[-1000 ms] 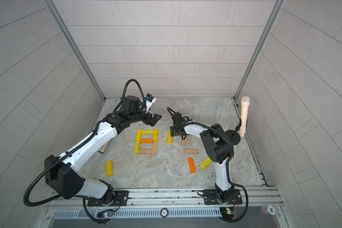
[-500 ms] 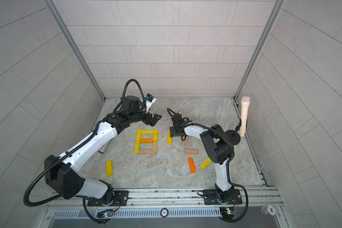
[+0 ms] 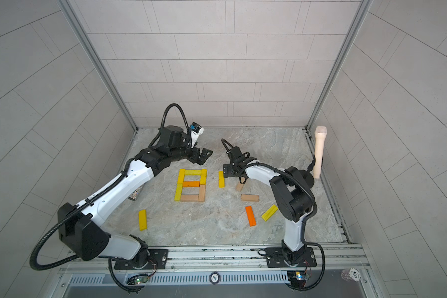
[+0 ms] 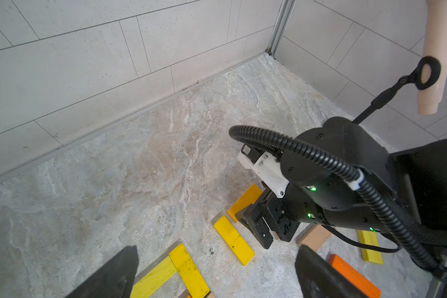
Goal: Assemble the number 8 with building blocks
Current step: Assemble the building block at the center of the board.
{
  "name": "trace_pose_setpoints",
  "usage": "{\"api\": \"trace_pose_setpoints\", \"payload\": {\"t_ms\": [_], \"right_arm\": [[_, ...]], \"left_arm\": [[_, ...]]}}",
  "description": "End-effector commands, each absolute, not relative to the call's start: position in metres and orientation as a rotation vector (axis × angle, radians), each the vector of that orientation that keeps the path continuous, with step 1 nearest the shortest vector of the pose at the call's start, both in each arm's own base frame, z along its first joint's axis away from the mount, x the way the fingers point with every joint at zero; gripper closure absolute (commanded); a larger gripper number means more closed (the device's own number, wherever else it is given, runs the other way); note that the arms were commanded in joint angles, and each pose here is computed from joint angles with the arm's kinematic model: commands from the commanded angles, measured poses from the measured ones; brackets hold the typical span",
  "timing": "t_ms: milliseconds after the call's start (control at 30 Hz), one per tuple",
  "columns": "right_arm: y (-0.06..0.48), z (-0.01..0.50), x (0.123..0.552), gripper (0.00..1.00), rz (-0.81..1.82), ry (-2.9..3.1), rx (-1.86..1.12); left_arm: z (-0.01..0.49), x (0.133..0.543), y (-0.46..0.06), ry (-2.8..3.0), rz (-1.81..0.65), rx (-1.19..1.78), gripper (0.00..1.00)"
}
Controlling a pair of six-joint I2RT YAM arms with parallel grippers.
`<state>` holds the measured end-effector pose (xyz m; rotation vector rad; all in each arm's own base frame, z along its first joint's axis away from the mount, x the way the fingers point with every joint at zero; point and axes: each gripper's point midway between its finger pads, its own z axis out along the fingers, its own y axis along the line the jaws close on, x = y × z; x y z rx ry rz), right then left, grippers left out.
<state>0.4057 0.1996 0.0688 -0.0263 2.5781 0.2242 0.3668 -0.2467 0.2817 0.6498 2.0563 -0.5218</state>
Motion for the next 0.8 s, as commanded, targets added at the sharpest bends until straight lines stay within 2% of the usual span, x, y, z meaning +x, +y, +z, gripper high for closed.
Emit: {"api": "trace_pose_setpoints", "payload": {"t_ms": [0,267,467,767], "right_arm": [[0.191,0.089,0.405,0.02,0.285,2.527,-0.009],[0.174,0.107,0.399,0.09,0.455,2.462,0.025],[0.159,0.099,0.402,0.14,0.550,2.457,0.106],[0.154,0.079,0.410,0.18,0.595,2.490,0.146]], "left_arm": [[0.299,0.354,-0.245,2.026,-0.588,0.505,0.00],[0.260,0.344,-0.247,2.174,-0.630,0.179,0.00],[0.222,0.339,-0.264,2.252,-0.673,-0.003,0.00],[0.161,0.337,-0.297,2.343,-0.734,-0.082,0.00]]}}
